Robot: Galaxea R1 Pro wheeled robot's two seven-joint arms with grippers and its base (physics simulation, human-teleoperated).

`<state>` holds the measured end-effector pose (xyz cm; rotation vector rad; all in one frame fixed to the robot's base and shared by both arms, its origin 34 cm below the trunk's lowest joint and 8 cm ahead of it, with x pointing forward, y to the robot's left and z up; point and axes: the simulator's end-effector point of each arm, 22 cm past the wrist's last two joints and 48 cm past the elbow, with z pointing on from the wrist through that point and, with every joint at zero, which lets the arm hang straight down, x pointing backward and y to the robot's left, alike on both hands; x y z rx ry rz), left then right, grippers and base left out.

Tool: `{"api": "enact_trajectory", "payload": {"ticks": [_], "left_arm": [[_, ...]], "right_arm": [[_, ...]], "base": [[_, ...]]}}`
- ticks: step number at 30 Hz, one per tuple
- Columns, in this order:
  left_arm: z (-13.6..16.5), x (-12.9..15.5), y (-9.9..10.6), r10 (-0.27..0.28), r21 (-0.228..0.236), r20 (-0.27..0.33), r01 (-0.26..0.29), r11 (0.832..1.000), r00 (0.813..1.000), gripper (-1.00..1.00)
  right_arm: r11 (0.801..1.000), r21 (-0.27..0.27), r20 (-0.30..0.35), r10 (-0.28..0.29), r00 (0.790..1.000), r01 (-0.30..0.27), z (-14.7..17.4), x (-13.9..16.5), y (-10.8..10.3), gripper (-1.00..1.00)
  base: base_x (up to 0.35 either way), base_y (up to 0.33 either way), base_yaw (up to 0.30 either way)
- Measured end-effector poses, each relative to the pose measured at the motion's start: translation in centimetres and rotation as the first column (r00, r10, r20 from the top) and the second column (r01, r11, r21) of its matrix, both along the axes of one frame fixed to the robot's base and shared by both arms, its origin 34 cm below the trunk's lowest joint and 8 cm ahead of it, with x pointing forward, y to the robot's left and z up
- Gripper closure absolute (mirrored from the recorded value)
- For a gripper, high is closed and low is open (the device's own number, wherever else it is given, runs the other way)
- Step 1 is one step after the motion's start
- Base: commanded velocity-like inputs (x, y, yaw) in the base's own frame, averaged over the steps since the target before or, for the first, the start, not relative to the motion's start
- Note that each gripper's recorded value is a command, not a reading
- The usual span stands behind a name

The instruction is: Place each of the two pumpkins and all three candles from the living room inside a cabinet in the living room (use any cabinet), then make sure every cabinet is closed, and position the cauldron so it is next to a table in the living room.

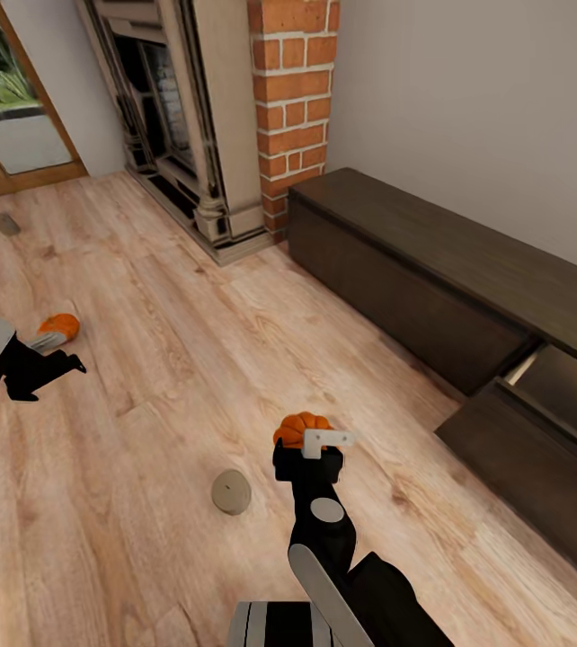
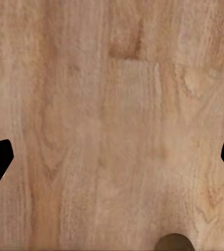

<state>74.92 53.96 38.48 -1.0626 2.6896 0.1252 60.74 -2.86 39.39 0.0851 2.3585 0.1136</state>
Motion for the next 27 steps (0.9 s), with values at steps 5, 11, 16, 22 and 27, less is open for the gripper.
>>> {"api": "enact_trajectory", "payload": {"ticks": [5, 11, 16, 22, 27], "left_arm": [[1.3, 1.2, 0.2, -0.018, 0.035, 0.051, 0.016, 0.999, 0.999, -1.0], [2.1, 1.9, -1.3, -0.104, 0.226, 0.197, 0.058, 0.972, 0.975, -1.0], [4.0, 2.3, -3.9, -0.186, 0.342, 0.278, 0.084, 0.936, 0.942, -1.0], [6.1, -0.1, -6.7, -0.266, 0.39, 0.352, 0.117, 0.913, 0.897, -1.0], [4.3, -3.7, -7.7, -0.23, 0.306, 0.375, 0.114, 0.945, 0.898, -1.0]], "right_arm": [[1.0, 0.002, 0.005, -0.01, 1.0, 0.01, 0.1, 0.1, -0.2, 1.0], [1.0, 0.001, 0.008, -0.014, 1.0, 0.014, 0.1, 0.2, -0.3, 1.0], [1.0, -0.006, 0.009, -0.014, 1.0, 0.014, 0.0, 0.2, -0.6, 1.0], [1.0, -0.013, 0.008, -0.013, 1.0, 0.014, -0.2, 0.2, -0.9, 1.0], [1.0, -0.014, 0.009, -0.014, 1.0, 0.014, -0.1, 0.2, -1.0, 1.0]], "base": [[-0.006, 0.003, 0.28], [0.0, 0.0, 0.28], [0.0, 0.0, 0.28], [0.0, 0.0, 0.275], [0.0, 0.0, 0.14]]}}
